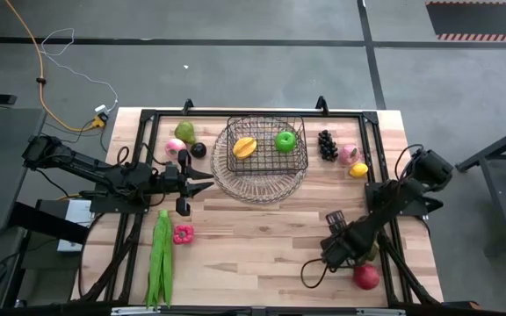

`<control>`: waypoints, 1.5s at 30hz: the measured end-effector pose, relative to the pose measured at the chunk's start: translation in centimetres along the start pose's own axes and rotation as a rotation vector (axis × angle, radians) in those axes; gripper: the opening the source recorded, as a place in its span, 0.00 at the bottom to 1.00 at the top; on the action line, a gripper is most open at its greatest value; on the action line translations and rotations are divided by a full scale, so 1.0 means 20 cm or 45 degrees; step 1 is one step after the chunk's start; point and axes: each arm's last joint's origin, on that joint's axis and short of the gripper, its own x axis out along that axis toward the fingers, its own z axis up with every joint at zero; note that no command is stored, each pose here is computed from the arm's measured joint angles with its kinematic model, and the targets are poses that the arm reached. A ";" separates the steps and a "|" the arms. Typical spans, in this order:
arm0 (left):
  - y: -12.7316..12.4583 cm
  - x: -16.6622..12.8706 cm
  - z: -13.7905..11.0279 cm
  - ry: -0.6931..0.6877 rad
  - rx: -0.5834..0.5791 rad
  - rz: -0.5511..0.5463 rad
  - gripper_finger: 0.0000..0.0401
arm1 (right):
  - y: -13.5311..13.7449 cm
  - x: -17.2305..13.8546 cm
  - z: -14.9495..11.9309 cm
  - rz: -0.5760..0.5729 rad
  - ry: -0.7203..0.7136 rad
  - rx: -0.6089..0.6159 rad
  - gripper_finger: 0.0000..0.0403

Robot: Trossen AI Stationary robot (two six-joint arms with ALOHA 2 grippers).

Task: Build produce basket
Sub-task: Put the banana into the wire basket

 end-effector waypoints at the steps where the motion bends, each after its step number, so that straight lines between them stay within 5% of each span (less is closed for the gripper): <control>1: 0.00 0.00 0.00 0.003 0.001 0.000 0.20 | 0.00 0.01 0.00 -0.005 0.014 -0.014 0.51; 13: 0.00 0.00 0.00 0.012 0.004 0.005 0.21 | -0.06 0.05 0.03 -0.170 0.014 -0.183 0.49; 22: 0.00 0.00 0.00 0.011 0.037 0.005 0.21 | -0.20 0.04 0.06 -0.393 -0.001 -0.179 0.17; 27: 0.00 0.00 0.00 0.011 0.037 0.005 0.21 | -0.32 -0.07 0.07 -0.499 -0.096 -0.111 0.16; 31: 0.00 0.00 0.00 0.011 0.036 0.005 0.21 | -0.43 -0.25 0.07 -0.617 -0.400 0.072 0.16; 34: 0.00 0.00 0.00 0.012 0.036 0.005 0.21 | -0.49 -0.38 0.05 -0.630 -0.797 0.195 0.16; 40: 0.00 0.00 0.00 0.011 0.037 0.005 0.21 | -0.55 -0.48 0.02 -0.703 -1.604 0.169 0.16; 45: 0.00 0.00 0.00 0.011 0.098 0.005 0.21 | -0.66 -0.50 -0.04 -0.912 -1.939 0.274 0.16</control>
